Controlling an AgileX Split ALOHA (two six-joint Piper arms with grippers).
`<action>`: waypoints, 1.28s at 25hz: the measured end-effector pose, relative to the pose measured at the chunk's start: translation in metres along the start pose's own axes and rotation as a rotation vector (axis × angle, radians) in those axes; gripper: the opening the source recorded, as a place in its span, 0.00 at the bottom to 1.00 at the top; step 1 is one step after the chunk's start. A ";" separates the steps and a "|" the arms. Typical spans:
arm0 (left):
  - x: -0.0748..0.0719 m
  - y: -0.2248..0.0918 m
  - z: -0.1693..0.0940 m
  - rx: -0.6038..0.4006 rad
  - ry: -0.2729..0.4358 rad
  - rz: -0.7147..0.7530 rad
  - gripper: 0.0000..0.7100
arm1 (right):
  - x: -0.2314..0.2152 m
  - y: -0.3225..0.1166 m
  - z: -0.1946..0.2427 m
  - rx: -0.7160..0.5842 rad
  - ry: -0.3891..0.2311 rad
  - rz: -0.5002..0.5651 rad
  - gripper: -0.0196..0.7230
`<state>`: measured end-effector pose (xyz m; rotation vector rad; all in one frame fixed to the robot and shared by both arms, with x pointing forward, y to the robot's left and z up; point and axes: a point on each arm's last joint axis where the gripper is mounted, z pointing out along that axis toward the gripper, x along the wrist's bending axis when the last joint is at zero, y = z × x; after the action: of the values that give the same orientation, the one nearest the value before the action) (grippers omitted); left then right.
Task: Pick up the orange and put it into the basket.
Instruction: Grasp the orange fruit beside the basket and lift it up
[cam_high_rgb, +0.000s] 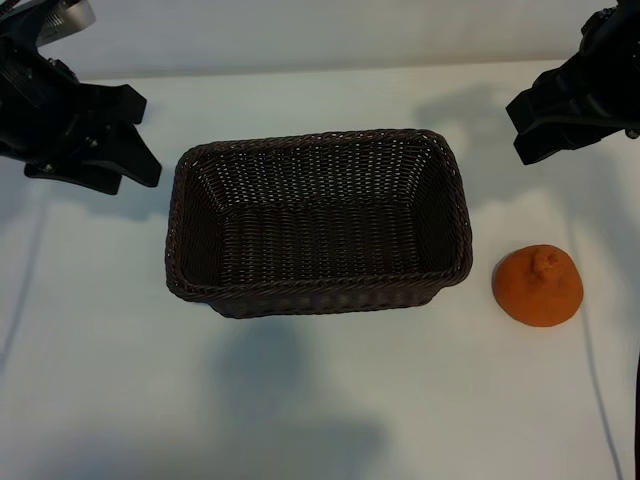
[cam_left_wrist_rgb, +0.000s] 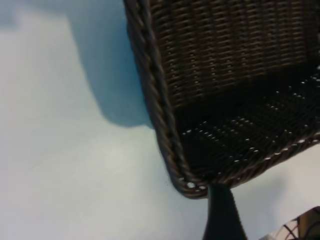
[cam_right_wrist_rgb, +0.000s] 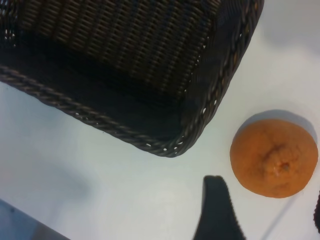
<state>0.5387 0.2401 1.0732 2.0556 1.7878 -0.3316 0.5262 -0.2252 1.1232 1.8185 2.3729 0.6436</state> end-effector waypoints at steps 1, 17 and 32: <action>-0.001 0.000 0.000 -0.002 -0.009 -0.001 0.69 | 0.000 0.000 0.000 0.000 0.000 0.000 0.64; -0.001 0.000 0.000 -0.002 -0.013 -0.001 0.69 | 0.000 0.000 0.000 0.003 0.000 -0.024 0.64; -0.001 0.000 0.000 -0.002 -0.013 0.000 0.68 | -0.004 0.002 0.000 -0.016 -0.049 -0.067 0.85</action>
<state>0.5387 0.2390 1.0737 2.0479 1.7796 -0.3418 0.5289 -0.2291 1.1230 1.7193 2.3791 0.6012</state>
